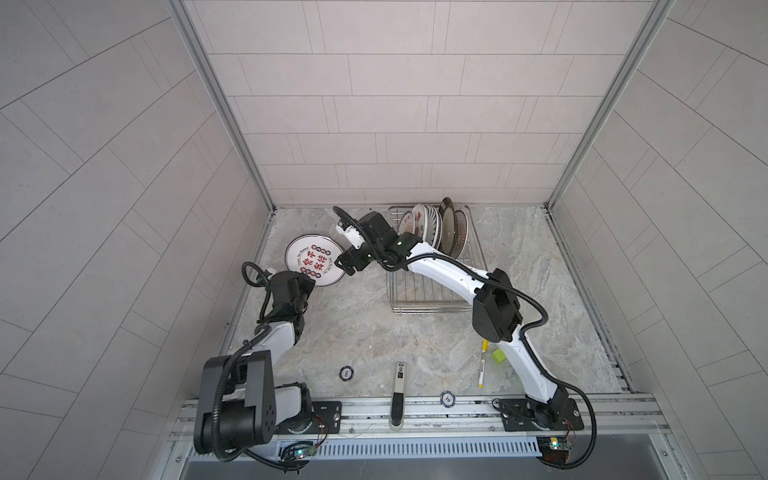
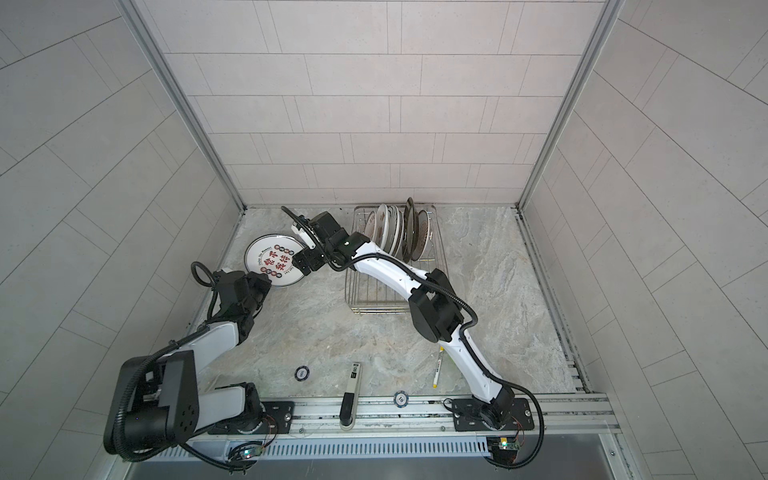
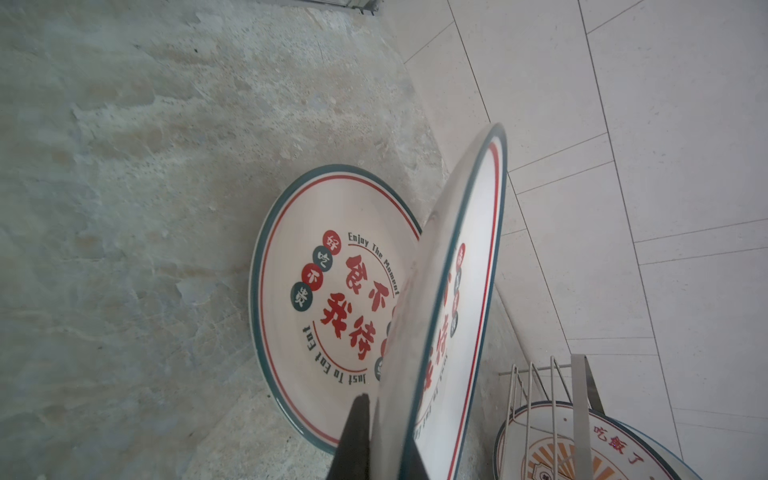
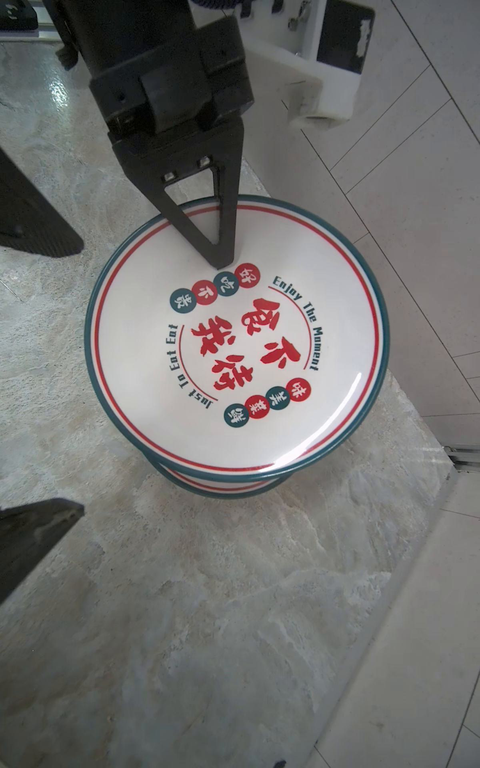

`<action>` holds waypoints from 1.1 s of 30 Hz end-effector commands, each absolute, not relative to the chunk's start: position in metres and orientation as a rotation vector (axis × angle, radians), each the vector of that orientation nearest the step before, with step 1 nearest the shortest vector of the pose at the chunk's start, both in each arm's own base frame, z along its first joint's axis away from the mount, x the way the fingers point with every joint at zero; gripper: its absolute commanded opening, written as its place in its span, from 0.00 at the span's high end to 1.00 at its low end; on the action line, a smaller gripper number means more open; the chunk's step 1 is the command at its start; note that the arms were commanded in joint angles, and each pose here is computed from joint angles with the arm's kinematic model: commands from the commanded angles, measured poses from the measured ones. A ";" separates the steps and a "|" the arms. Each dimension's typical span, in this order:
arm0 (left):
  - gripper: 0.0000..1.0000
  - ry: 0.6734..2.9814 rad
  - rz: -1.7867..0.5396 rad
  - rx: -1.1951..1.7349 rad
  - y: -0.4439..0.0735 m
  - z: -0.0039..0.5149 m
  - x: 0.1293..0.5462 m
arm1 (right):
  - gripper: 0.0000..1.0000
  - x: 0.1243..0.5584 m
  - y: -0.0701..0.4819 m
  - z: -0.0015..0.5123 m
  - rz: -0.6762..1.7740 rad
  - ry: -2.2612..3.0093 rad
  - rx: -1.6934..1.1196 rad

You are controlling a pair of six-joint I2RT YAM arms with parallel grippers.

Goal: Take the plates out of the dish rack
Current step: 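Set the plate flat on the stack and open the left gripper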

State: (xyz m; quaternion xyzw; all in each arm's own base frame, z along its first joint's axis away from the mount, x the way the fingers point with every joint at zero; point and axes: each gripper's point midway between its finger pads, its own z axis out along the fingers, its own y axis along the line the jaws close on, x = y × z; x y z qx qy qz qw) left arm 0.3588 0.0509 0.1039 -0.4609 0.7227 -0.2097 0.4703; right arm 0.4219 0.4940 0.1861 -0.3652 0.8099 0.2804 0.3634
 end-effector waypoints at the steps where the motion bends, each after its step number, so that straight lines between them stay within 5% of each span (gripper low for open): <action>1: 0.94 1.679 -0.477 -1.119 0.066 0.131 0.371 | 0.07 0.419 0.500 0.179 0.725 2.089 -0.978; 33: 0.86 1.778 -0.523 -1.180 0.062 0.083 0.402 | 0.08 0.420 0.502 0.166 0.711 2.116 -1.014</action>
